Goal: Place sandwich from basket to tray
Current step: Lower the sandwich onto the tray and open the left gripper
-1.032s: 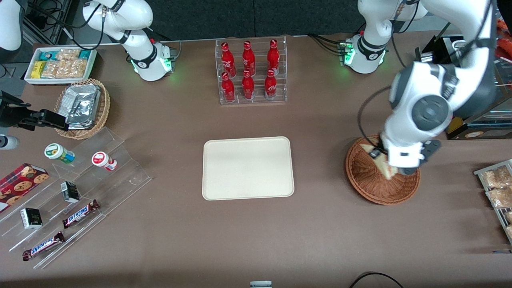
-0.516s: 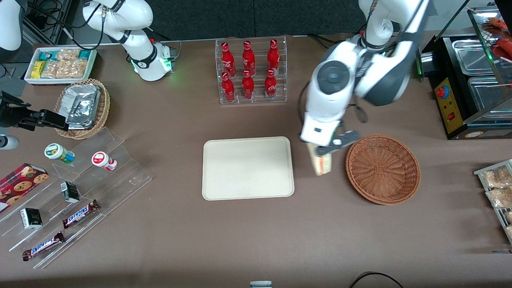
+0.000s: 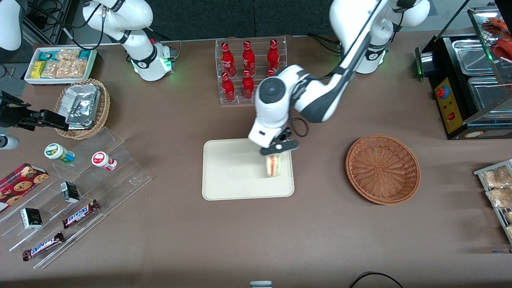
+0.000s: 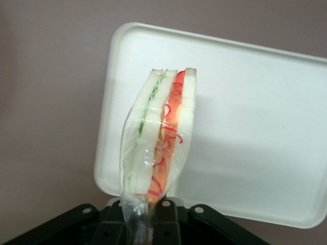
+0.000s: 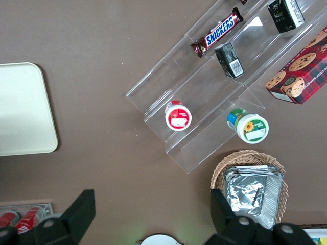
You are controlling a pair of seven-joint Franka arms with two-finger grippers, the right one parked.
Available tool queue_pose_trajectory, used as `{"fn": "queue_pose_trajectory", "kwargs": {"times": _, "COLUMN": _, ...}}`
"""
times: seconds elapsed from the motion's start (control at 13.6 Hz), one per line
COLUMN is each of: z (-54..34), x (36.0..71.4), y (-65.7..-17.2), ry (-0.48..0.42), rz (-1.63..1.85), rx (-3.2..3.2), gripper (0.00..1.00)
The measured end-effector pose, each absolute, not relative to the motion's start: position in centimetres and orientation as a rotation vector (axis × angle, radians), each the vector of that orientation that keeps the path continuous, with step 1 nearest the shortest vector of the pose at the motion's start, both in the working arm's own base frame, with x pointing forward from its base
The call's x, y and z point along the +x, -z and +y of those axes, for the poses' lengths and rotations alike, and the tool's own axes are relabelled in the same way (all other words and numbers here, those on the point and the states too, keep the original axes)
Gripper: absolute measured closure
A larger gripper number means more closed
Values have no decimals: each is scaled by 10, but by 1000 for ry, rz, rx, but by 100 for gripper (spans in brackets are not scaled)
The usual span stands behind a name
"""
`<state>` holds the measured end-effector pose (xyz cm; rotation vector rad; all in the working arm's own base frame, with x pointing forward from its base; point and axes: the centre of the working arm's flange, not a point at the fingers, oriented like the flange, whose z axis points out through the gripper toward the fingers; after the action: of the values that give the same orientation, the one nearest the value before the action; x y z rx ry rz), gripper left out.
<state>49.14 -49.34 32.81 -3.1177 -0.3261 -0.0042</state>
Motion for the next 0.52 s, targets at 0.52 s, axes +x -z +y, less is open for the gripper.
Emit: {"fn": "queue_pose_trajectory", "kwargs": {"times": 0.52, "z": -544, "x": 474, "y": -255, "ry": -12, "rz": -212, "rx": -3100, "gripper": 86}}
